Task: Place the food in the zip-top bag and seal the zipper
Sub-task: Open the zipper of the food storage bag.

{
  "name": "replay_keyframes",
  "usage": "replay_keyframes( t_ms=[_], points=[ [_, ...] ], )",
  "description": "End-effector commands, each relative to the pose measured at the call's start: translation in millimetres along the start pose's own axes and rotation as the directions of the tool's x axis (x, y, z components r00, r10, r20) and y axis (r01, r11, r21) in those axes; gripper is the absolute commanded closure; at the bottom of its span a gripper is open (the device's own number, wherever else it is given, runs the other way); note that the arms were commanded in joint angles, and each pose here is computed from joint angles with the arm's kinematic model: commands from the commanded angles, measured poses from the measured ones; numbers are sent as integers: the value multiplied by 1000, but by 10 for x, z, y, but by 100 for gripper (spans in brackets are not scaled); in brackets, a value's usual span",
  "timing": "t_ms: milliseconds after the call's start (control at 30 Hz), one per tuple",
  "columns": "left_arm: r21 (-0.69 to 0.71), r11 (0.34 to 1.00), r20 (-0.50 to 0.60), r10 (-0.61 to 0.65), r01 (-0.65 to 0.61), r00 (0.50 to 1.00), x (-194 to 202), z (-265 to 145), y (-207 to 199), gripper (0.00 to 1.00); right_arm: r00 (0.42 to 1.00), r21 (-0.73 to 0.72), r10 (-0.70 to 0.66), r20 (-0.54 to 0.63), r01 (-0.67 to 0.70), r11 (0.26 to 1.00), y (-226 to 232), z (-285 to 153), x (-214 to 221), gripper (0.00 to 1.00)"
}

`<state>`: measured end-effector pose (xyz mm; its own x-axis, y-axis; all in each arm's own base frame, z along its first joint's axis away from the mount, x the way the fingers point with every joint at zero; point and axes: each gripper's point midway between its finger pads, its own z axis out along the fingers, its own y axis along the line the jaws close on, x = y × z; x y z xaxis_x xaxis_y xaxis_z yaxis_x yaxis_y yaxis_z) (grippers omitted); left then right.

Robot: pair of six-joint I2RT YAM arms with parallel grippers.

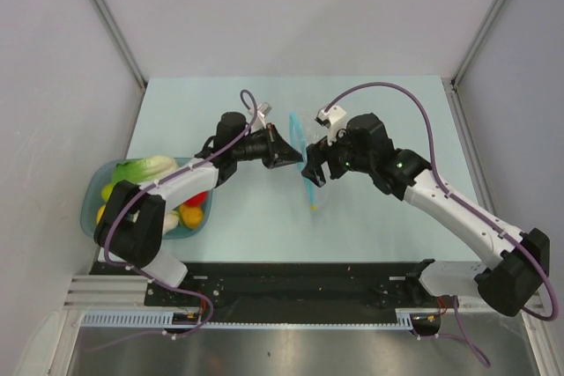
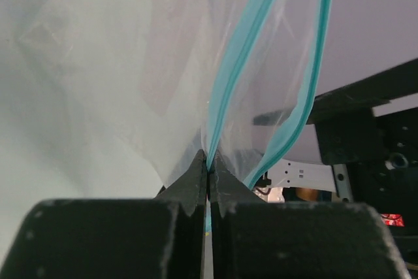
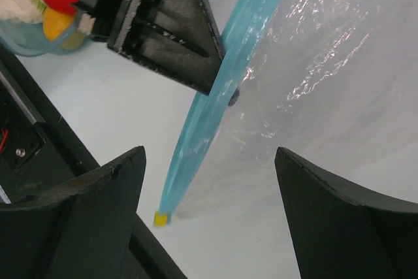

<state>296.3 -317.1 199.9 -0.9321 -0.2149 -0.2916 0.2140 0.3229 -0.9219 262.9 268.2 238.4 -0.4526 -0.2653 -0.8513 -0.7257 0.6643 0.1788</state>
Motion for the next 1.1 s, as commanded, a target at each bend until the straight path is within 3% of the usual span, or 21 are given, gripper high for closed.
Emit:
replay_keyframes(
  t_ms=[0,133,300,567,700,800,900,967,1067],
  points=[
    [93,993,47,61,-66,997,-152,-72,-513,100,992,20,40,117,-42,999,9,53,-435,15],
    [123,981,58,141,-148,988,-210,-133,-795,100,988,114,33,154,-51,992,-148,20,-584,19],
    [133,968,58,207,-213,977,-211,-167,-1034,100,984,230,5,176,-46,972,-364,-34,-651,49],
    [93,973,26,211,-213,977,-116,-201,-888,100,985,306,24,172,-76,949,-763,-284,-686,55],
    [115,971,8,208,-208,978,-66,-172,-893,100,985,227,76,158,-111,968,-808,-265,-625,63],
    [121,971,-5,208,-206,978,-48,-155,-885,100,978,155,122,167,-148,977,-807,-272,-637,58],
    [130,970,-10,207,-204,978,-42,-157,-903,100,982,125,123,145,-141,982,-776,-247,-596,67],
    [155,964,-15,219,-215,975,-31,-169,-961,100,986,128,123,114,-138,982,-783,-238,-518,68],
    [177,956,-22,240,-233,970,-45,-189,-1029,100,992,151,117,47,-123,981,-900,-302,-385,100]
  ],
)
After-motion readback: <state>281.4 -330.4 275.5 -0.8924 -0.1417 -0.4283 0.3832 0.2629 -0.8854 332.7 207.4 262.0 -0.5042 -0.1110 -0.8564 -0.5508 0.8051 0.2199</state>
